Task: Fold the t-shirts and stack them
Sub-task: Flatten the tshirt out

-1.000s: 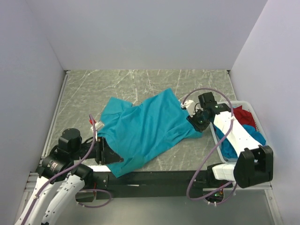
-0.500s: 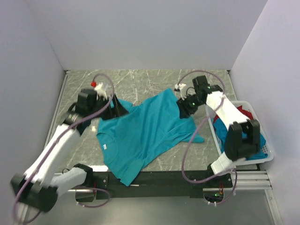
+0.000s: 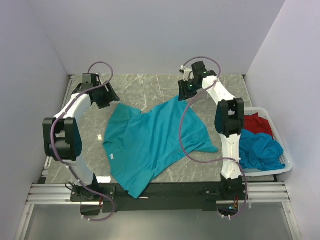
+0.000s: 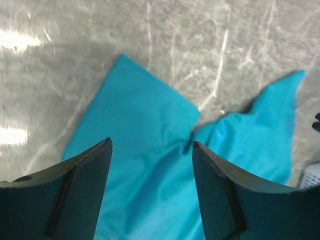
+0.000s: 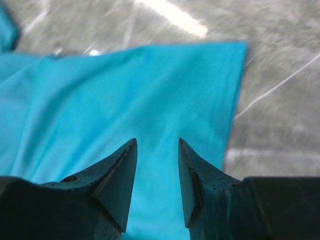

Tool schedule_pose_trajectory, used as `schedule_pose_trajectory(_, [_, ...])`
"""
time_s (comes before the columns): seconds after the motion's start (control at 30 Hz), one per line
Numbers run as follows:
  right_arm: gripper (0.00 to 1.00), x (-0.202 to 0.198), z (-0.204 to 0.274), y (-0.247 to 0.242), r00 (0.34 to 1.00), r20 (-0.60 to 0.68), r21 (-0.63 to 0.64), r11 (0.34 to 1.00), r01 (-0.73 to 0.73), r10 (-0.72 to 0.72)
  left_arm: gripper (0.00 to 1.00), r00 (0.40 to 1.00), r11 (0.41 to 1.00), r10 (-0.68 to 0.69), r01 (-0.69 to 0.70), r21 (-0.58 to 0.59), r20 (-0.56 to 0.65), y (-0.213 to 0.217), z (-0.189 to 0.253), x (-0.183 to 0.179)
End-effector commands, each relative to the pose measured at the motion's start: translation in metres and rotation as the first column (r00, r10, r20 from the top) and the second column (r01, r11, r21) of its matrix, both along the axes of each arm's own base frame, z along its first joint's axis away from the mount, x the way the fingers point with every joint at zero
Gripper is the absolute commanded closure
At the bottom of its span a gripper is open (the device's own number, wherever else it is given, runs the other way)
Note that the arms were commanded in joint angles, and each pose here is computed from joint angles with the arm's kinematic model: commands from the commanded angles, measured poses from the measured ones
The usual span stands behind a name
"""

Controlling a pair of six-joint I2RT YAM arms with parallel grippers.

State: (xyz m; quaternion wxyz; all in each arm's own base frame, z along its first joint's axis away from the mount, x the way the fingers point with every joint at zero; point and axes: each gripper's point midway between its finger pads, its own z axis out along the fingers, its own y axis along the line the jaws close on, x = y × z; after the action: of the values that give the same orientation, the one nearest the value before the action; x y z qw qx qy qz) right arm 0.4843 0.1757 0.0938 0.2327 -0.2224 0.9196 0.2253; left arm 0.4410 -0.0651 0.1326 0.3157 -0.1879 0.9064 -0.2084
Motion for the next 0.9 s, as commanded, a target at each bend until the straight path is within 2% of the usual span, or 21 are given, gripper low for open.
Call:
schedule_pose_trajectory(0.0, [0.54,0.029,-0.007,-0.002,0.988,-0.021,0.006,0.988,0.156,-0.156,0.29,0.998,0.998,-0.030,0.027,0.057,0.054,0.004,0.008,0.023])
schedule_pose_trajectory(0.13, [0.54,0.060,-0.011,-0.005,0.977,0.036,0.006,0.978,0.209,-0.209,0.29,0.998,0.997,-0.046,0.043,0.064,0.043,0.004,-0.001,0.030])
schedule_pose_trajectory(0.33, [0.54,0.092,-0.014,-0.006,0.952,0.043,0.083,0.951,0.298,-0.302,0.29,0.997,0.995,-0.070,0.068,0.079,0.018,0.005,-0.013,0.031])
schedule_pose_trajectory(0.7, [0.55,0.103,-0.022,-0.005,0.945,0.002,0.104,0.940,0.325,-0.327,0.29,0.995,0.995,-0.093,0.093,0.039,0.020,-0.003,-0.011,0.021])
schedule_pose_trajectory(0.87, [0.55,0.097,-0.037,0.000,0.940,-0.066,0.122,0.932,0.342,-0.336,0.29,0.994,0.994,-0.102,0.102,0.027,0.023,-0.006,-0.009,0.014])
